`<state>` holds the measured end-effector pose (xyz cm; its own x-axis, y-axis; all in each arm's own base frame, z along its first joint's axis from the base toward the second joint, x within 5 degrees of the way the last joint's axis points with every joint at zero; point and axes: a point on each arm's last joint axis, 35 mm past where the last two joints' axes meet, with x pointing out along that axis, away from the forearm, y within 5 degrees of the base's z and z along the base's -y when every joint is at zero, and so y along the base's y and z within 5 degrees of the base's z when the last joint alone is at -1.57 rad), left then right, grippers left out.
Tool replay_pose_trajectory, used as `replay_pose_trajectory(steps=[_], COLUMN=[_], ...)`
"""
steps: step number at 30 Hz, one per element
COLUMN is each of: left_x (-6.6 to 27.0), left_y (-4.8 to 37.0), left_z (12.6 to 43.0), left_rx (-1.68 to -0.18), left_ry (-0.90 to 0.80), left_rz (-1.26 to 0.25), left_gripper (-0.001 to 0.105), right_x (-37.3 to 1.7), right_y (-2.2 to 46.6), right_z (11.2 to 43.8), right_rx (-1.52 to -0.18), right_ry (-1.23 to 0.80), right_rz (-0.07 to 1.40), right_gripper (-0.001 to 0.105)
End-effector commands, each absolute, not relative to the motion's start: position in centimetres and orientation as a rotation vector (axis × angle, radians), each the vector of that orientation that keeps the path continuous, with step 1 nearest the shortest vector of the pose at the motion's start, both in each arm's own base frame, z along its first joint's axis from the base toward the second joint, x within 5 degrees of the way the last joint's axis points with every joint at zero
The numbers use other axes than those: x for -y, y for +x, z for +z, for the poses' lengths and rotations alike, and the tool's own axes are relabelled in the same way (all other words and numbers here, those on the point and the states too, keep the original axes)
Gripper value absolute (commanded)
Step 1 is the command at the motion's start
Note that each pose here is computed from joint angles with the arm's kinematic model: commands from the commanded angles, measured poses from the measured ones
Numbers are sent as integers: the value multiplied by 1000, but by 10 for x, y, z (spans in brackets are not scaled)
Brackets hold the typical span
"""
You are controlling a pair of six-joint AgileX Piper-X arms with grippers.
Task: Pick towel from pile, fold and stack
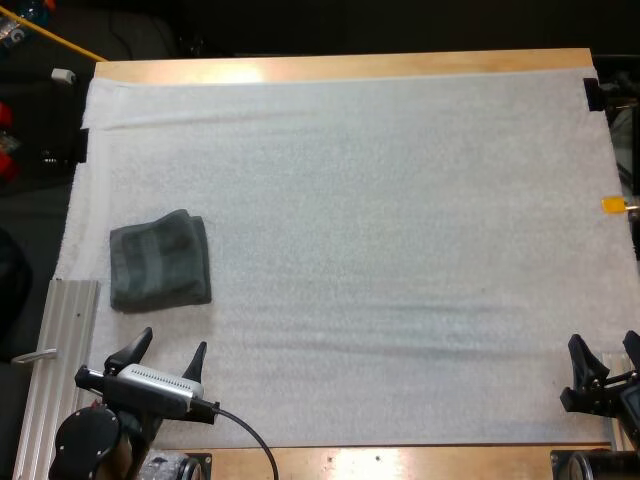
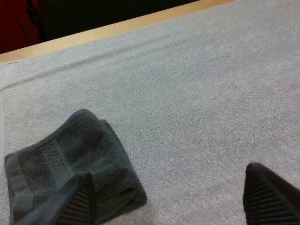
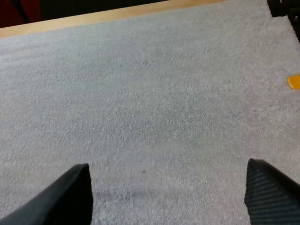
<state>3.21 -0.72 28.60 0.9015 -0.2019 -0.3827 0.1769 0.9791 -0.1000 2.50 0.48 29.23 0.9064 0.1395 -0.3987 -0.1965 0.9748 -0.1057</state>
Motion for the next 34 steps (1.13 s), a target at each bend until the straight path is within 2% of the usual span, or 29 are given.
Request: replay_pose_trajectory(steps=[1, 9, 17, 34], left_x=[7, 7, 4, 4], left_y=[34, 35, 35, 35], left_z=[287, 287, 287, 287], left_rx=[-402, -401, -397, -397], left_ry=[-62, -66, -83, -84], left_rz=[-195, -180, -94, -91], left_gripper=[63, 63, 63, 63], right_x=[-5, -5, -5, -5], right_y=[27, 27, 27, 27], right_z=[293, 293, 293, 293], right_rx=[-408, -408, -408, -408], right_ry=[-152, -152, -152, -152], right_rz=[176, 176, 176, 176], right_gripper=[66, 66, 66, 66])
